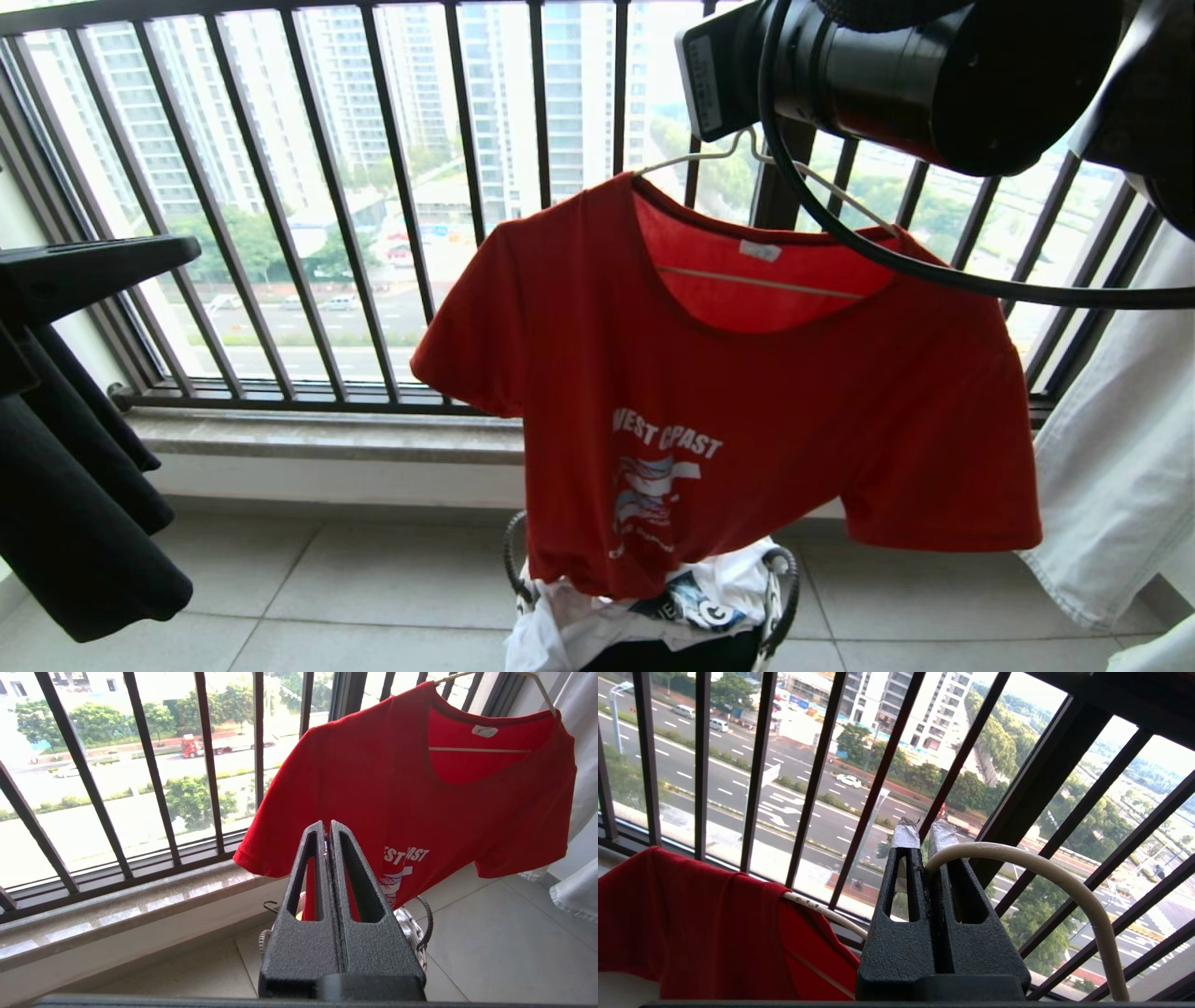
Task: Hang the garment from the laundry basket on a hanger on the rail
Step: Hang the clothes rack on the clothesline
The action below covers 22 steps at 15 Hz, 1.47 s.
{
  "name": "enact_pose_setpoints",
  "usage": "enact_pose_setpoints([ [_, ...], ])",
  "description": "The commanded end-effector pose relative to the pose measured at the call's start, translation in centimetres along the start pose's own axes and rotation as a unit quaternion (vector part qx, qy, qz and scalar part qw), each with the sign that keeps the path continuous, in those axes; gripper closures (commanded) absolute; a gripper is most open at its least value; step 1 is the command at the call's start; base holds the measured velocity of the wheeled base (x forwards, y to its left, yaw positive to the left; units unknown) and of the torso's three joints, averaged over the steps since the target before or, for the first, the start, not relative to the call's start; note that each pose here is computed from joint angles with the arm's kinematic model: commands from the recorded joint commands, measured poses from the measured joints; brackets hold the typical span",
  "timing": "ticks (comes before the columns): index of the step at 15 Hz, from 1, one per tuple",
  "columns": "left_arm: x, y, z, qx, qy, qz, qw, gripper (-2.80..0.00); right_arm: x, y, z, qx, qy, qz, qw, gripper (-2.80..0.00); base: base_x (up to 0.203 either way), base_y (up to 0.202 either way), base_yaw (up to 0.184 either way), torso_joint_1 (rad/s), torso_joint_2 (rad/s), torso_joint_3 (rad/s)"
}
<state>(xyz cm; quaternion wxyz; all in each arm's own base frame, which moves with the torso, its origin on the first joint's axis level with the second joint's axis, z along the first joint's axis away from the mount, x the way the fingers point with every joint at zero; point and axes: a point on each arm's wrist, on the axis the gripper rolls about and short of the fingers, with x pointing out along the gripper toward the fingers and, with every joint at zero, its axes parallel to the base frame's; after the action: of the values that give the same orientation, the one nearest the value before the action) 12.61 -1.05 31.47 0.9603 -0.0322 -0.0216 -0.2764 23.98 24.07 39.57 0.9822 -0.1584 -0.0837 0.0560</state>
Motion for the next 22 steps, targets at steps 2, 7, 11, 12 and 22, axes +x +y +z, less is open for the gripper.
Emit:
enact_pose_setpoints([
  [2, 0.1, 0.1, -0.2, -0.002, 0.004, -0.001, 1.0, 0.0, 0.0, 0.0, 0.1, -0.002, 0.0, -0.002, 1.0, 0.0, 0.0, 0.0, 0.0, 0.0, 0.0, 0.0],
  [7, 0.1, 0.1, -0.4, 0.002, 0.007, -0.003, 1.0, 0.0, -0.1, -0.1, 0.3, -0.021, 0.0, -0.009, 1.0, 0.0, 0.0, 0.0, 0.0, 0.0, 0.0, 0.0],
  [11, 0.1, 0.1, -0.4, 0.003, 0.006, -0.004, 1.0, 0.0, -0.9, -0.4, 1.6, -0.013, -0.021, -0.007, 1.0, 0.0, 0.0, 0.0, 0.0, 0.0, 0.0, 0.0],
  [12, 0.1, 0.1, -0.3, 0.002, 0.005, -0.004, 1.0, 0.0, -1.1, -0.4, 1.9, -0.01, -0.027, -0.006, 1.0, 0.0, 0.0, 0.0, 0.0, 0.0, 0.0, 0.0],
  [22, -5.1, -4.2, 5.1, 0.029, -0.03, -0.109, 0.9932, 0.0, -2.9, 1.9, 0.7, -0.05, -0.04, 0.128, 0.99, 0.0, 0.0, 0.0, 0.0, 0.0, 0.0, 0.0],
])
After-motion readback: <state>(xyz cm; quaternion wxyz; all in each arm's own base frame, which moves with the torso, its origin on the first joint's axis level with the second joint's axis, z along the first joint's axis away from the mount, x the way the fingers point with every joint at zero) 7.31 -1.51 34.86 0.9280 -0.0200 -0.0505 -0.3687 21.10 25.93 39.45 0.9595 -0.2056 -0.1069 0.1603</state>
